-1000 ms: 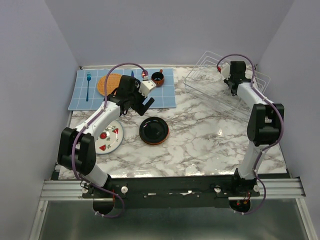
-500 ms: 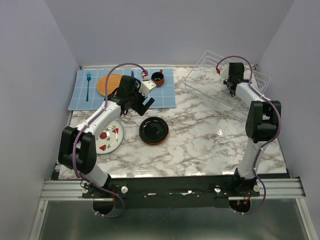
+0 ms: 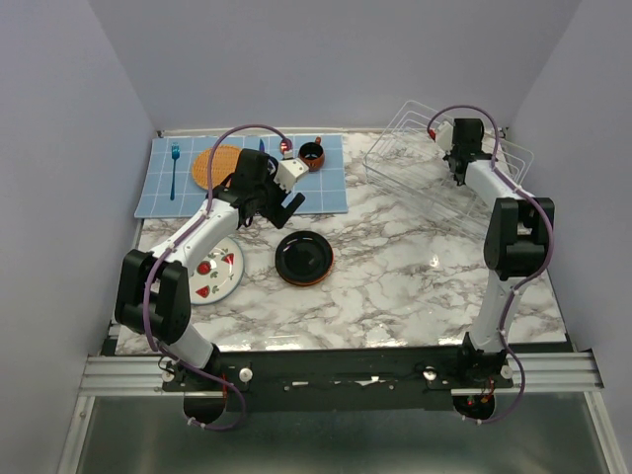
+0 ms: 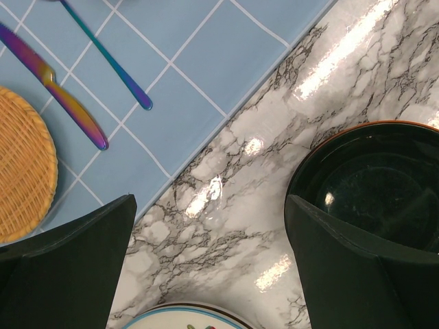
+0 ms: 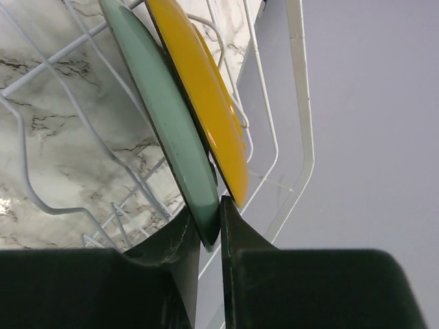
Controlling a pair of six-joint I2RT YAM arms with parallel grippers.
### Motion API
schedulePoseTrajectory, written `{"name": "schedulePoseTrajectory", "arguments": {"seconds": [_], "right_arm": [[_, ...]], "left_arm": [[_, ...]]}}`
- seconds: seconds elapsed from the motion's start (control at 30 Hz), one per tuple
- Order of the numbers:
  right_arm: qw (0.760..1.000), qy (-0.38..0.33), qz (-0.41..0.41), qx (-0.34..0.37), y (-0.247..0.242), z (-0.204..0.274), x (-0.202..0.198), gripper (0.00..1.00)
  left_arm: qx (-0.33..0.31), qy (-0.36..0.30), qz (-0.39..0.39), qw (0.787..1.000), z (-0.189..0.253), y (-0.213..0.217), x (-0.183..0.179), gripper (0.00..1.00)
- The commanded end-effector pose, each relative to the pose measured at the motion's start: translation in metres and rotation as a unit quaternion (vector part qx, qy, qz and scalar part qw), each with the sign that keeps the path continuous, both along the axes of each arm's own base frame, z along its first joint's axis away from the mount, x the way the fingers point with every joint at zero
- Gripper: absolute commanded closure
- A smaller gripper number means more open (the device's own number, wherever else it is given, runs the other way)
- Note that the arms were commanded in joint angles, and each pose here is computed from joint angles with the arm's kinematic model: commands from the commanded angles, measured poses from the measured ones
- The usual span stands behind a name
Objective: Unload the plates from the dish rack
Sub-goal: Unload the plate from the dish rack.
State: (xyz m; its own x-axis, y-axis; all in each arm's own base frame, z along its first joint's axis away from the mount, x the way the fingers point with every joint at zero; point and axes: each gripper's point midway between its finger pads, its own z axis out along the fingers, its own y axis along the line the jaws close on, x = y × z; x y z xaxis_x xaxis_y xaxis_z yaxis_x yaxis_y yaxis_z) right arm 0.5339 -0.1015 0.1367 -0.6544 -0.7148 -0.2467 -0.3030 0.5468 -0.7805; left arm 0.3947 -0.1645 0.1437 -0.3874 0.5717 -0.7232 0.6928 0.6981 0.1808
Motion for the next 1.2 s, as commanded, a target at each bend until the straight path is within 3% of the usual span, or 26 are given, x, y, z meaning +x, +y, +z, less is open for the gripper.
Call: {"name": "schedulePoseTrajectory", "arguments": {"seconds": [0.0,0.27,1.17], "right_arm": [[1.000,0.004,-0.010,0.001,-0.004,-0.017,0.001,0.88],[1.000,-0.007,-0.010,0.002,-0.004,-0.004,-0.004,0.98],[0.995,-0.086,0.004,0.057,0.010,0.130,-0.057,0.99]], "left_arm": [[0.009,-0.003,0.000,1.000,-0.002,0.000,0.003,0.01],[0.007,-0.002,0.001,1.000,-0.002,0.000,0.002,0.01],[0.004,0.006,-0.001,1.000,-0.006,-0.003,0.005,0.01]]}}
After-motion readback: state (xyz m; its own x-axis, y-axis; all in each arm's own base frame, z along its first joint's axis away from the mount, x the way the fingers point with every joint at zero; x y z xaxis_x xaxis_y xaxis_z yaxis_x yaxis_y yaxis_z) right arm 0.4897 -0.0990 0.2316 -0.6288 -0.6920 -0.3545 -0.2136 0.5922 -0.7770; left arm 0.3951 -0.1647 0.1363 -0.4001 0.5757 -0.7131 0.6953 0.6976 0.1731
